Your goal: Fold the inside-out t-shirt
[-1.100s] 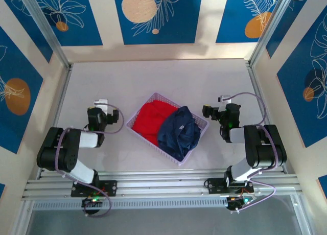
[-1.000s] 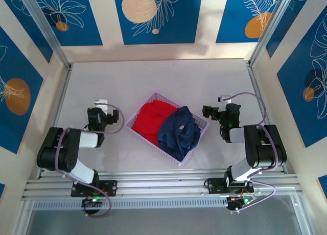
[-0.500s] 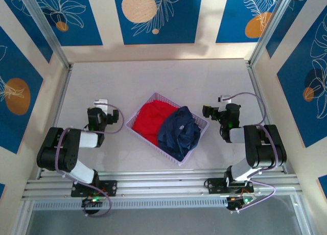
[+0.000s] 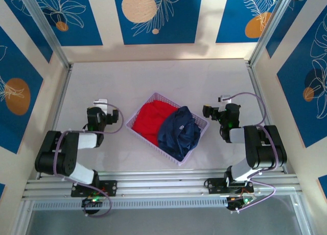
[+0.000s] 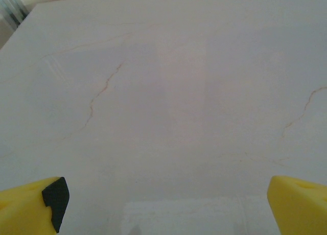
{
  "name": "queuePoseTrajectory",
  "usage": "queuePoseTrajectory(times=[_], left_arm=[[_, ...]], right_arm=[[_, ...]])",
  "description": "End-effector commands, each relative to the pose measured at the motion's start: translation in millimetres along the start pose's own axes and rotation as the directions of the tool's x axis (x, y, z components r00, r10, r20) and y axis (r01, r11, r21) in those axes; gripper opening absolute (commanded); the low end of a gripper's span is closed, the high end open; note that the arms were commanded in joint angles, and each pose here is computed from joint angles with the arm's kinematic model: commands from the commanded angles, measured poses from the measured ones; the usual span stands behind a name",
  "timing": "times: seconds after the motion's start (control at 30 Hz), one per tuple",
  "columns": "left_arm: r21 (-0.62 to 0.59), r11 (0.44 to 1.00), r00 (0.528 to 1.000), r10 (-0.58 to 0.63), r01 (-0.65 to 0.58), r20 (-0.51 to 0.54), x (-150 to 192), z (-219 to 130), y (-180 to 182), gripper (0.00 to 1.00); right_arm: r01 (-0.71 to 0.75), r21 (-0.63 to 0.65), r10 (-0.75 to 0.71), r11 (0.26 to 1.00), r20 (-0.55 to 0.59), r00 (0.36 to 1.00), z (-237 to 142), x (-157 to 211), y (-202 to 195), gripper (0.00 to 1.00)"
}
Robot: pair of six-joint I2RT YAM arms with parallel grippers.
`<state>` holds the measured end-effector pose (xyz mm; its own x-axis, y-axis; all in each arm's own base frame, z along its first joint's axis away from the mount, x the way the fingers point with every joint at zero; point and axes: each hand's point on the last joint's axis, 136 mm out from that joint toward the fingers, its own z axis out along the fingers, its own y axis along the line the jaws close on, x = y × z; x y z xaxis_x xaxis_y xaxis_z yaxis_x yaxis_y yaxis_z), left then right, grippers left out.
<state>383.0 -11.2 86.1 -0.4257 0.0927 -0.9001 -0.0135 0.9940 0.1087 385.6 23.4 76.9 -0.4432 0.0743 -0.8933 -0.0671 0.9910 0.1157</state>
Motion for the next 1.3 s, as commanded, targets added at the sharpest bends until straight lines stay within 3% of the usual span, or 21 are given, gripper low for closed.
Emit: queuePoseTrajectory(times=[0.0,0.07,0.17,0.27,0.4,0.47,0.63,0.7,0.87,1.07,1.2,1.27], left_arm=[[-0.014,1.0,1.0,-0.014,0.014,-0.01,-31.8,-10.7,9.5,1.0],[-0.055,0.997,0.998,-0.054,0.053,-0.013,-41.6,-21.1,18.6,1.0],[-0.032,0.988,0.988,-0.153,0.154,0.023,-62.1,-42.6,18.9,1.0],[0.108,0.948,0.953,-0.303,0.3,0.016,-82.4,-62.2,-0.7,1.0],[0.371,0.82,0.896,-0.435,0.436,-0.09,-104.2,-80.9,-51.5,1.0],[0.432,0.787,0.895,-0.422,0.44,-0.143,-108.9,-89.5,-75.1,1.0],[0.518,0.806,0.957,-0.222,0.288,-0.187,-109.7,-114.2,-131.8,1.0],[0.519,0.82,0.966,-0.15,0.24,-0.208,-102.6,-118.6,-142.9,1.0],[0.457,0.854,0.952,-0.127,0.247,-0.278,-76.7,-115.7,-136.0,1.0],[0.431,0.864,0.945,-0.136,0.26,-0.298,-62.7,-117.9,-129.9,1.0],[0.439,0.86,0.942,-0.126,0.259,-0.311,-57.0,-123.7,-130.2,1.0],[0.457,0.85,0.942,-0.122,0.262,-0.313,-54.9,-125.4,-133.2,1.0]], right_arm=[[-0.027,0.065,0.024,0.997,0.046,0.999,-11.2,-39.0,-5.7,0.99],[-0.1,0.105,0.097,0.989,0.03,0.995,-21.7,-47.7,-14.9,0.99],[-0.238,0.13,0.224,0.963,0.114,0.968,-46.7,-67.4,-24.2,0.99],[-0.349,0.072,0.338,0.934,0.132,0.932,-67.5,-85.9,-16.0,0.99],[-0.324,-0.09,0.33,0.942,0.064,0.942,-79.4,-108.1,29.9,0.98],[-0.282,-0.146,0.288,0.948,0.023,0.957,-82.7,-111.3,59.0,0.97],[-0.114,-0.265,0.067,0.957,-0.18,0.981,-90.1,-88.5,138.4,0.96],[-0.052,-0.298,-0.035,0.953,-0.28,0.959,-96.0,-70.2,159.5,0.96],[0.038,-0.373,-0.215,0.927,-0.446,0.869,-110.9,-23.6,195.9,0.96],[0.093,-0.356,-0.298,0.93,-0.581,0.757,-94.6,13.3,210.6,0.96],[0.217,-0.29,-0.357,0.932,-0.632,0.688,-105.8,22.1,188.2,0.97],[0.196,-0.295,-0.348,0.935,-0.663,0.662,-118.2,30.0,181.3,0.99]])
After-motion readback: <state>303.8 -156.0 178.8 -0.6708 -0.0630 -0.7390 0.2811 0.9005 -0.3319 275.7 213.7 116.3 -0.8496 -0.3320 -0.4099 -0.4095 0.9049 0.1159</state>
